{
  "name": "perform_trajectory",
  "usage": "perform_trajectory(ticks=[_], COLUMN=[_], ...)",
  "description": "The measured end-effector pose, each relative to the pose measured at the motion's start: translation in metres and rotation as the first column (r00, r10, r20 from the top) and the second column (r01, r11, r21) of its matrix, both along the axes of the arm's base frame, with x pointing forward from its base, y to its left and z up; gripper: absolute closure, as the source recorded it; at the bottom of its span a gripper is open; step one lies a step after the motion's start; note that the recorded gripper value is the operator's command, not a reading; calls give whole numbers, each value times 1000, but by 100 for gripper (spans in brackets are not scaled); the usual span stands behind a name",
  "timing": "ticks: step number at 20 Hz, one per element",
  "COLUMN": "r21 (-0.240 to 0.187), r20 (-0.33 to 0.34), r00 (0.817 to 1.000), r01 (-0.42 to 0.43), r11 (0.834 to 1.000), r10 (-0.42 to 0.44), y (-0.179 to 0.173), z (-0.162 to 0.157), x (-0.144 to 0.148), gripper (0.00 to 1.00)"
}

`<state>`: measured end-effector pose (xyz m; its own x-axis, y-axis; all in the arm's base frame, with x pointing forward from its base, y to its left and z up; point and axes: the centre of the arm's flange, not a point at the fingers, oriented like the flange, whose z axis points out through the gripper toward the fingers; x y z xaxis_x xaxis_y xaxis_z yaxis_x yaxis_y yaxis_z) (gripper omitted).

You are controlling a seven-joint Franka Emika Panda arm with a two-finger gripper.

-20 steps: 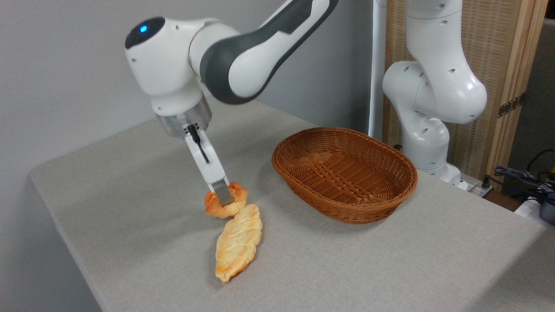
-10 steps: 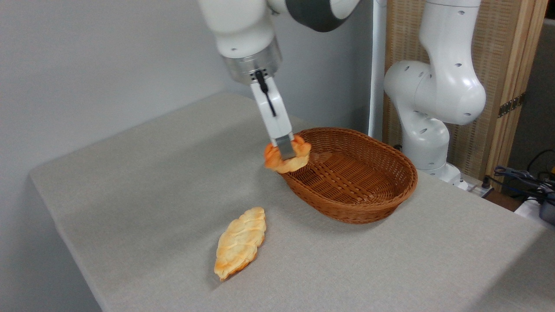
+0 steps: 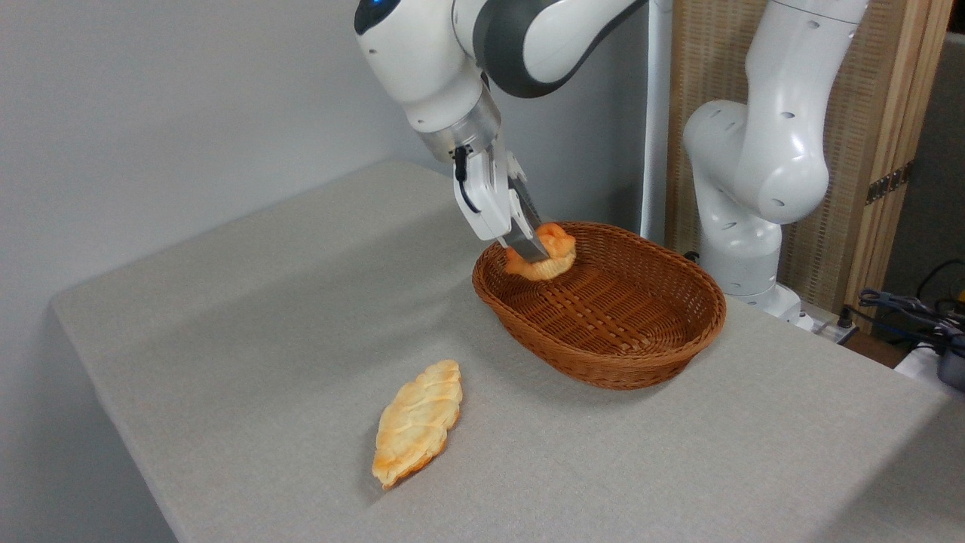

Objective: Put bread into the basket

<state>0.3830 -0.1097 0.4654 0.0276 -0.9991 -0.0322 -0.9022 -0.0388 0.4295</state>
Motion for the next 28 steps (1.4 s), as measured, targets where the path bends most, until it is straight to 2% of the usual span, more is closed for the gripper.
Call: perform_trajectory(ticks=[2, 3, 7, 11, 17, 19, 21, 22, 24, 26, 28], r21=[32, 38, 40, 7, -12, -26, -60, -77, -108, -157, -210], r20=[-13, -20, -33, -36, -31, -12, 37, 75, 148, 201, 225], r00=[1000, 1000, 999, 999, 999, 1000, 998, 994, 975, 939, 903], r01=[17, 18, 17, 3, -5, -11, -39, -70, -153, -249, -320], r11=[999, 999, 999, 1000, 1000, 1000, 997, 995, 982, 956, 924], r10=[-17, -18, -16, -3, 5, 11, 41, 76, 168, 278, 365], y=[2, 3, 5, 0, -2, -3, -3, -3, 5, 23, 46], z=[-10, -13, -19, -19, -17, -8, 15, 33, 73, 111, 136], x=[-4, -5, -8, -8, -7, -2, 9, 17, 34, 52, 68], gripper=[1, 0, 0, 0, 0, 0, 0, 0, 0, 0, 0])
